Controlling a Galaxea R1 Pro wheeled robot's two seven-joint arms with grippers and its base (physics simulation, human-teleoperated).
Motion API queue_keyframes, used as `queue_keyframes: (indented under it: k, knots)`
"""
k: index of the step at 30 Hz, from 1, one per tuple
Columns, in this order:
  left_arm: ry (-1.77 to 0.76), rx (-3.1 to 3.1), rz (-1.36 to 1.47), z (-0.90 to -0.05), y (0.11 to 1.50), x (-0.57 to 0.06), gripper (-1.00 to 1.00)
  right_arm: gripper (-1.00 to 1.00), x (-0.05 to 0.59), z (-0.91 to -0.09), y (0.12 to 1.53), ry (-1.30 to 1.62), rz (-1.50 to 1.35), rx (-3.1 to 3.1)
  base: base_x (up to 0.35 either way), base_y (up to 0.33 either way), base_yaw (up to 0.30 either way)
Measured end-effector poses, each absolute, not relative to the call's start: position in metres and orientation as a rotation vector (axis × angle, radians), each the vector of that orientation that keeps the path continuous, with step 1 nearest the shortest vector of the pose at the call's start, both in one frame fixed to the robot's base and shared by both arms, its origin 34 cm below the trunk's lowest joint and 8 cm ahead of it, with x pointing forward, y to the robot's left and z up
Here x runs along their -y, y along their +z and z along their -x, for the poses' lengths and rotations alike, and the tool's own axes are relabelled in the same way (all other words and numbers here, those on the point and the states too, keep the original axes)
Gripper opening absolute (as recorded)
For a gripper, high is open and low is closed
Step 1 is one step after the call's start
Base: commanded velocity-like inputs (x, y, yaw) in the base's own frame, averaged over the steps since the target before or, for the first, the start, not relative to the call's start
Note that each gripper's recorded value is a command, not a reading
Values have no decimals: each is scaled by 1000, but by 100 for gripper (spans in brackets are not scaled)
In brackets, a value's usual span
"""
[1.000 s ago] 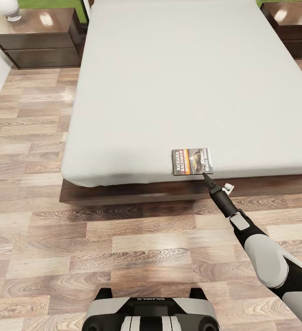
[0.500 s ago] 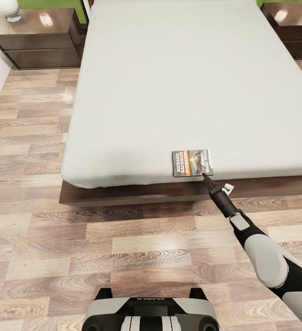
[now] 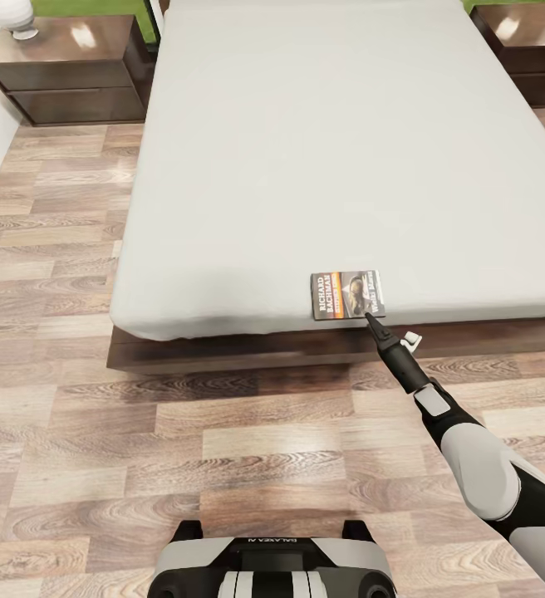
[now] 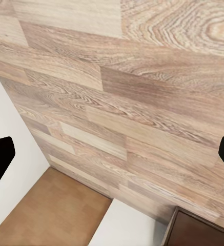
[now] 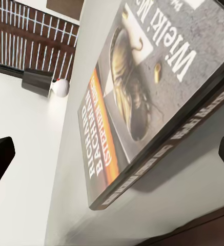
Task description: In the bedroom, move the book from the bed onto either nightstand, and place the two sandals side by side next to the bed.
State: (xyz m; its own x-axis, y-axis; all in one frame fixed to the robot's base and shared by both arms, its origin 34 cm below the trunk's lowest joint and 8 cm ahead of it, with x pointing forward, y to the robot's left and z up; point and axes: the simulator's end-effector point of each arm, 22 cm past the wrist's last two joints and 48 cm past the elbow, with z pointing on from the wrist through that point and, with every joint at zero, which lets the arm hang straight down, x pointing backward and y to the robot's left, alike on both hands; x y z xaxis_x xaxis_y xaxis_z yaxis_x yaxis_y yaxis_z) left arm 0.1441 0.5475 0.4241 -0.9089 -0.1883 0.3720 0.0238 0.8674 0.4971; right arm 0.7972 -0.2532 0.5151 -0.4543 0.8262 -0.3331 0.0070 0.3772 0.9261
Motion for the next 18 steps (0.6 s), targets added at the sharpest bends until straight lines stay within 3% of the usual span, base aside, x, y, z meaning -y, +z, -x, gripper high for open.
queue_keyframes:
  k: [18]
  knots:
    - [-706, 2624, -121, -144, 424, -547, 100, 100, 255, -797, 511, 1166, -744, -1782, 28, 28, 0]
